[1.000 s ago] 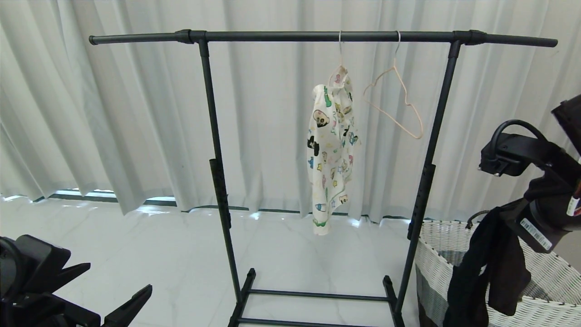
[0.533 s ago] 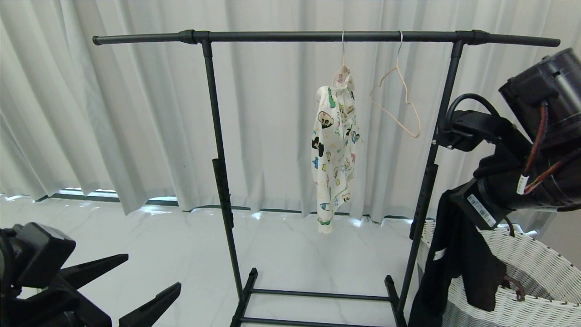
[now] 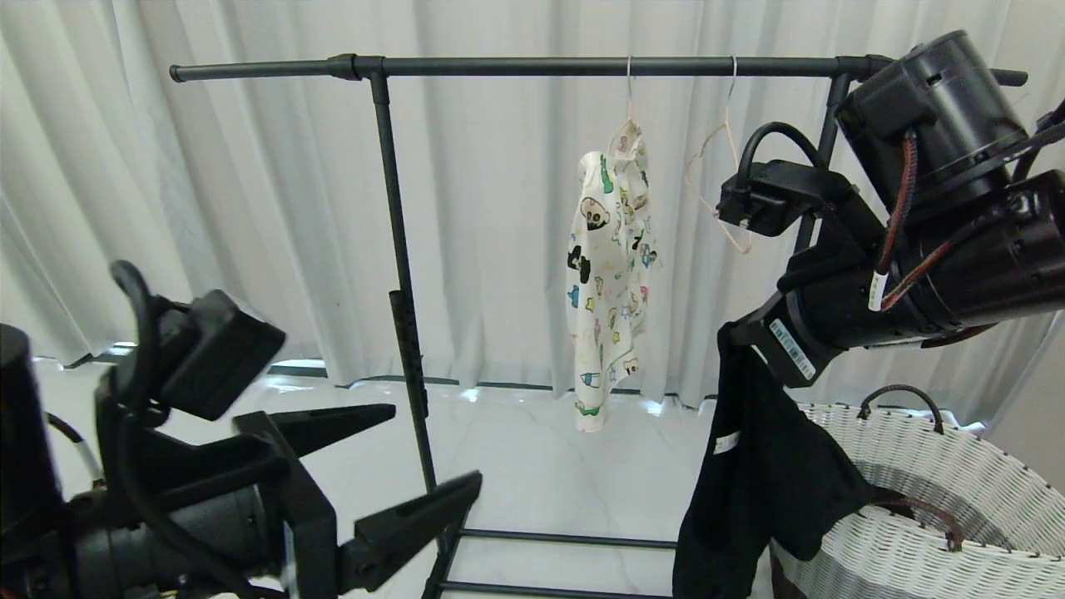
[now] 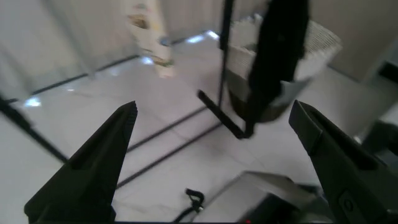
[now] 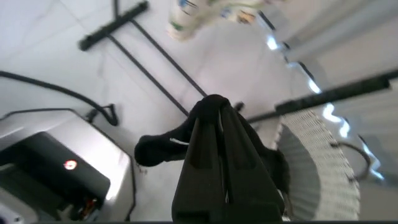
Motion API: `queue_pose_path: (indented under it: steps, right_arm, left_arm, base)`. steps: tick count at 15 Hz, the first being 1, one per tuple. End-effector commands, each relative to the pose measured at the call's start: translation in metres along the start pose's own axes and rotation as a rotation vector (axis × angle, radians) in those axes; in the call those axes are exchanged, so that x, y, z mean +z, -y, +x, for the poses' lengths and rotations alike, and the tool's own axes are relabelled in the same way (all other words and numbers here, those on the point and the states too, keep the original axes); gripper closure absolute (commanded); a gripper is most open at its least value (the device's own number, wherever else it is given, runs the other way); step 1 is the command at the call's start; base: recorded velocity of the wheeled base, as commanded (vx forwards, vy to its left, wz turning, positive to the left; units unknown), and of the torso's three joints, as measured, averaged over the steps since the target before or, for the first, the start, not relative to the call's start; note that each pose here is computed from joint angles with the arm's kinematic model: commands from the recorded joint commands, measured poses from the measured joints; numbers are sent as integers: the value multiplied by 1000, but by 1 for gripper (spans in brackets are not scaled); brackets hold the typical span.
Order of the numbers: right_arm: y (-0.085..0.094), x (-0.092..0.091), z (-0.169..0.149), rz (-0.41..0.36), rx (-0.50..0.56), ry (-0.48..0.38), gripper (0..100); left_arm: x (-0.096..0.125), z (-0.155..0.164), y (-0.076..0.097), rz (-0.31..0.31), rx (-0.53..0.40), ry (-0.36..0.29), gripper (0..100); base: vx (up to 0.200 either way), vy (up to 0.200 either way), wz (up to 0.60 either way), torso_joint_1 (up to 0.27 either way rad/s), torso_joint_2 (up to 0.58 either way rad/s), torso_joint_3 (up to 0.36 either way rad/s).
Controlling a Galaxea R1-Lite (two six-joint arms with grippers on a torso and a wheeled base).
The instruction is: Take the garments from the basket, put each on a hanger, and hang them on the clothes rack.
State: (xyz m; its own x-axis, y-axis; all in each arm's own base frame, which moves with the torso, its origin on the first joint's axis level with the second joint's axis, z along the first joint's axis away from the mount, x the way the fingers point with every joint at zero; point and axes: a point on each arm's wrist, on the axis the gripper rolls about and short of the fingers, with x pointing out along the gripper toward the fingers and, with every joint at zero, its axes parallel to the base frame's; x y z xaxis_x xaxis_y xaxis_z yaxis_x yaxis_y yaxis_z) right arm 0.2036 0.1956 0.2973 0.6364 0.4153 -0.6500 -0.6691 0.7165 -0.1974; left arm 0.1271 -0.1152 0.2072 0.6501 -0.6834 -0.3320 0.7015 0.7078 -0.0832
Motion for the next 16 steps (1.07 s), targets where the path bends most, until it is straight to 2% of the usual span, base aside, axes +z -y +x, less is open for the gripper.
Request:
queue_pose_path:
  steps: [1,2,6,9,12,13,15,16]
  right_arm:
    - [-7,4,3,-13,35,9,100]
    - [-12,6,2,-24,82,18,100]
    - [-28,7,2,-58,181,26,100]
    - [-37,7,0,-58,229,31,100]
    - [-40,8,0,-45,245,32,100]
    - [-40,8,-2,-41,263,36,100]
    - [-40,8,-4,-40,264,44,100]
    - [-39,9,-5,-40,264,47,100]
  left_arm:
    - [-9,25,12,19,-73,-95,0]
    - [-12,37,20,32,-110,-131,0]
    - [-18,77,29,37,-151,-141,0]
    - [-20,100,35,37,-226,-167,0]
    - [-18,122,37,-3,-222,-187,0]
    - [-20,139,37,-57,-208,-214,0]
    - [-26,154,31,-82,-184,-242,0]
    - [-35,166,22,-96,-154,-279,0]
  base:
    - [0,0,0,0,0,0]
    - [0,0,0,0,0,0]
    - [0,0,0,0,0,0]
    - [0,0,0,0,0,0]
    - [0,0,0,0,0,0]
    - [0,0,0,0,0,0]
    - [0,0,0,0,0,0]
    - [0,0,0,0,0,0]
